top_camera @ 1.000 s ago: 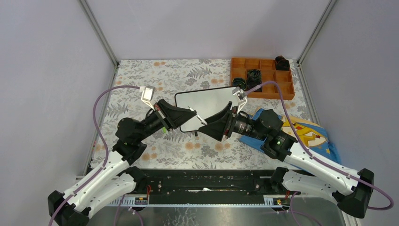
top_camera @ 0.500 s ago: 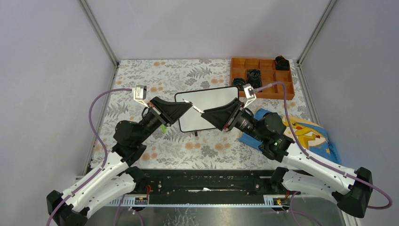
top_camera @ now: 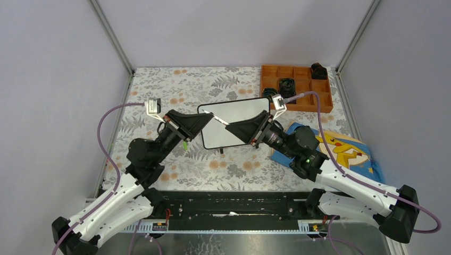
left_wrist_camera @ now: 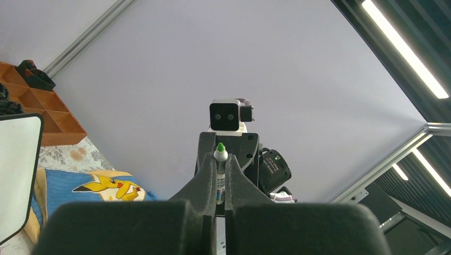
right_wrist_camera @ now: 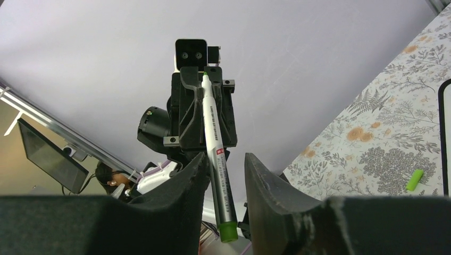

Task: Write a sentence on the whiteboard

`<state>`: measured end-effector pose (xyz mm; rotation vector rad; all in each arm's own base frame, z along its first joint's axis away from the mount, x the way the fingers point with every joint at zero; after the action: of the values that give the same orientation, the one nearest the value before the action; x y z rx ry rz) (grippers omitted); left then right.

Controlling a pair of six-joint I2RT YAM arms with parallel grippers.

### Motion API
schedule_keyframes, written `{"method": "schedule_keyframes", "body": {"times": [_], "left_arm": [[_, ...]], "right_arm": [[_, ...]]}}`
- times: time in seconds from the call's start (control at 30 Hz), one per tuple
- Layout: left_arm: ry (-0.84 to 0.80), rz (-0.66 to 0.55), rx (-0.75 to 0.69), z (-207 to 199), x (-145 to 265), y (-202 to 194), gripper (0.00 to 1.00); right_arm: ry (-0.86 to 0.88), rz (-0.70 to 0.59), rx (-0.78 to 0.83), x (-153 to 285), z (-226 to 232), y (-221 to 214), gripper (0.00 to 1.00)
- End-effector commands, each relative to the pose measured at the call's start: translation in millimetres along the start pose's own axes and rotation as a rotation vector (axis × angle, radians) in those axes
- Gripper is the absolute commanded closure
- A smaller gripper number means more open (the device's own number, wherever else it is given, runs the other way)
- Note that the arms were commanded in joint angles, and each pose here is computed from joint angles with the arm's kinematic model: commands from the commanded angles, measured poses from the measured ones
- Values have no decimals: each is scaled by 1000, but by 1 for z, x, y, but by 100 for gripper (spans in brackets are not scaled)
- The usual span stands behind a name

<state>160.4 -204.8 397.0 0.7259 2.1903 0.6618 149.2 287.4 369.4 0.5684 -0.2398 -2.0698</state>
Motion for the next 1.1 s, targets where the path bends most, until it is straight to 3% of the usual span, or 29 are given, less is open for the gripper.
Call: {"method": "schedule_keyframes", "body": {"times": [0.0,0.3,0.47,0.53,0.6,0.7,0.83,1.07], "left_arm": [[-17,-47,0,-5,1,7,100],[-11,-33,6,-3,2,3,100],[-23,0,-9,-6,2,-1,100],[-13,27,-15,-5,2,-4,73],[-14,36,-23,-6,5,-4,53],[-31,37,-28,-10,8,-3,34],[-67,52,-40,-17,11,-3,27],[-195,141,-37,-34,9,-12,25]], "right_arm": [[84,-48,-4,-3,23,12,64],[100,-55,-8,-3,26,12,80],[101,-48,1,-2,27,12,100],[96,-43,18,0,28,12,100],[91,-28,44,3,31,11,100],[60,0,81,9,31,10,100],[31,61,130,18,34,5,100],[9,175,200,25,38,-4,100]]}}
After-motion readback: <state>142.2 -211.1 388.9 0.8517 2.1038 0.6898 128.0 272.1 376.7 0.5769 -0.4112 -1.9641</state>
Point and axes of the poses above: each gripper's point midway between its finger pads, its own x axis back along the fingers, its own z axis along the line the jaws close on, y = z × x, the point moved 4 cm from there along x, back along the fingers, and after that the axes turned 15 degrees about -x, right-handed, at the moved point
